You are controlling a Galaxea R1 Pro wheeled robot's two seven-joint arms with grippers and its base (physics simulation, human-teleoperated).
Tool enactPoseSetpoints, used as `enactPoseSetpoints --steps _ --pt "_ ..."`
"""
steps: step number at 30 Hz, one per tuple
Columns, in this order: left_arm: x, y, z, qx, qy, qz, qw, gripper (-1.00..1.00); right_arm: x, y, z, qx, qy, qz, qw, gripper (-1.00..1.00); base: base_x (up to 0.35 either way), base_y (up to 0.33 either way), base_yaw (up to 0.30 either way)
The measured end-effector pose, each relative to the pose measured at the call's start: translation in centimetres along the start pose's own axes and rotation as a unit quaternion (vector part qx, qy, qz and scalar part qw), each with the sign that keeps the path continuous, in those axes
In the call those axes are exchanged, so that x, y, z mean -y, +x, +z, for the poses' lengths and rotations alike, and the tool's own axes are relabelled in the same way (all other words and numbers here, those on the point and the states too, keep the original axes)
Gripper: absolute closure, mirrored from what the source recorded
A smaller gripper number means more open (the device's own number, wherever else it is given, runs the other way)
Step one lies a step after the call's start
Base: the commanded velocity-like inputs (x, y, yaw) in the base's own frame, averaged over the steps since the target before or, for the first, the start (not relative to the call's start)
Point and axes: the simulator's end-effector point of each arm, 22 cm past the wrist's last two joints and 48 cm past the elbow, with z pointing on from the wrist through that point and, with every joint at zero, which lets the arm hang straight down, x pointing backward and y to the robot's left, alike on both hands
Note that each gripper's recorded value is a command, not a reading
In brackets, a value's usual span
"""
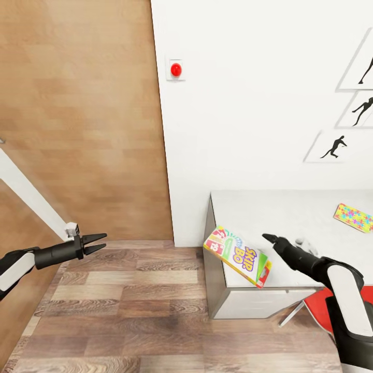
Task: Put all the toys in the child's room - the three board games (two on the bed and one on the table), the two jigsaw puzzles on the table, and the tennis ball on the table - inside the toy box on the table in the child's room.
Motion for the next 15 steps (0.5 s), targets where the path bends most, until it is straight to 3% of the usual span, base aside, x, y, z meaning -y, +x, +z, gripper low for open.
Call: enactPoseSetpoints --steps 4,9,15 --pt "0.0 0.0 0.0 0.0 -0.001 0.0 1.0 -1.0 -0.2 1.9 -2.0 -0.007 -0.102 0.027 0.9945 -1.0 0.0 0.0 0.0" --pt "0.0 -0.1 0.1 0.002 0.0 0.004 1.0 -1.0 -0.4 2.2 -4.8 0.004 -0.182 0.053 0.9819 -1.0 0.0 0.0 0.0" --pt "0.0 -0.2 0.1 0.006 0.0 0.011 0.9999 -1.0 -0.3 1.5 -6.4 0.015 -0.216 0.06 0.9745 -1.0 0.0 0.0 0.0"
